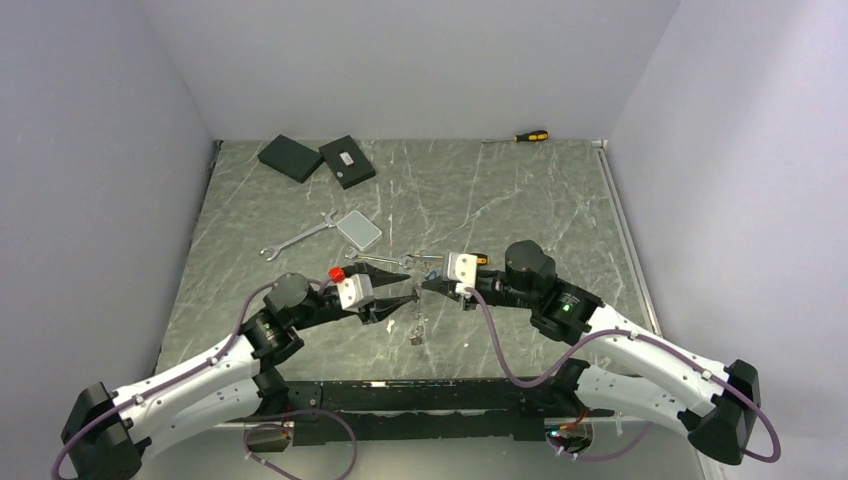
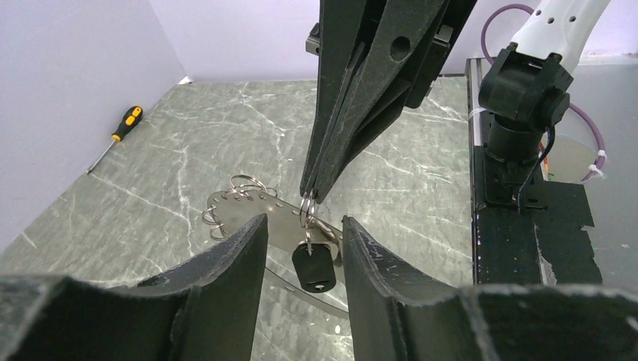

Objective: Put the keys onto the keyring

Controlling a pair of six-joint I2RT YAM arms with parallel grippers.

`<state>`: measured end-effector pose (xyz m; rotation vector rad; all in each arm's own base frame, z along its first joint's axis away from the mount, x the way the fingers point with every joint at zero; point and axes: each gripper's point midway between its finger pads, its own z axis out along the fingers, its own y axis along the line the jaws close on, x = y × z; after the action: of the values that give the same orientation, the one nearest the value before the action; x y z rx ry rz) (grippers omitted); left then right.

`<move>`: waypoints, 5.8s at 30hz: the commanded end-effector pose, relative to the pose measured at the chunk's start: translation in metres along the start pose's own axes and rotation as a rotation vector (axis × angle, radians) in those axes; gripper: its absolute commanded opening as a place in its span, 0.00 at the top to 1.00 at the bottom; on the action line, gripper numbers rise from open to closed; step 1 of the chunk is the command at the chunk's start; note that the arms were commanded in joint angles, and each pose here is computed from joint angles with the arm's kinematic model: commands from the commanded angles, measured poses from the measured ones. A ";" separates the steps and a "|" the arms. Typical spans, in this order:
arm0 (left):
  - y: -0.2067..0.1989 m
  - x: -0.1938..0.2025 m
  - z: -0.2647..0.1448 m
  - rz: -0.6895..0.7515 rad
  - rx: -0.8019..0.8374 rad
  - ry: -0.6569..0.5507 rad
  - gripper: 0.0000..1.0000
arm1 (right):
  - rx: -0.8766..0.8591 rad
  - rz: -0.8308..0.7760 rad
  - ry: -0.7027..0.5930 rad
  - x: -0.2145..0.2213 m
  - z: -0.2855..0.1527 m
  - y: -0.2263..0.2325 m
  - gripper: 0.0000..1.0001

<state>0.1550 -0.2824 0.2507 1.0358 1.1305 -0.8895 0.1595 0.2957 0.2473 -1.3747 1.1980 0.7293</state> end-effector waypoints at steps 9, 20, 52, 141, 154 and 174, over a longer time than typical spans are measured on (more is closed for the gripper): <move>0.005 -0.022 0.013 0.081 0.036 -0.039 0.57 | 0.028 -0.075 -0.124 -0.046 -0.009 -0.012 1.00; 0.005 -0.013 0.017 0.073 0.046 -0.009 0.66 | 0.027 -0.072 -0.124 -0.045 -0.009 -0.012 1.00; 0.007 -0.014 0.023 0.016 0.049 0.030 1.00 | 0.032 -0.071 -0.116 -0.041 -0.010 -0.011 1.00; 0.013 0.022 0.012 -0.182 0.064 0.410 1.00 | -0.024 0.008 0.034 -0.003 0.027 -0.005 0.67; 0.018 0.023 0.013 -0.197 0.048 0.414 1.00 | -0.058 0.045 0.029 0.000 0.030 0.003 0.69; 0.015 0.013 0.013 -0.185 0.063 0.363 1.00 | -0.011 0.058 0.083 0.018 0.031 -0.002 0.71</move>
<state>0.1731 -0.2834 0.2020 1.2387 1.6643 -0.8716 0.1684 0.3196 0.2185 -1.4233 1.3287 0.7461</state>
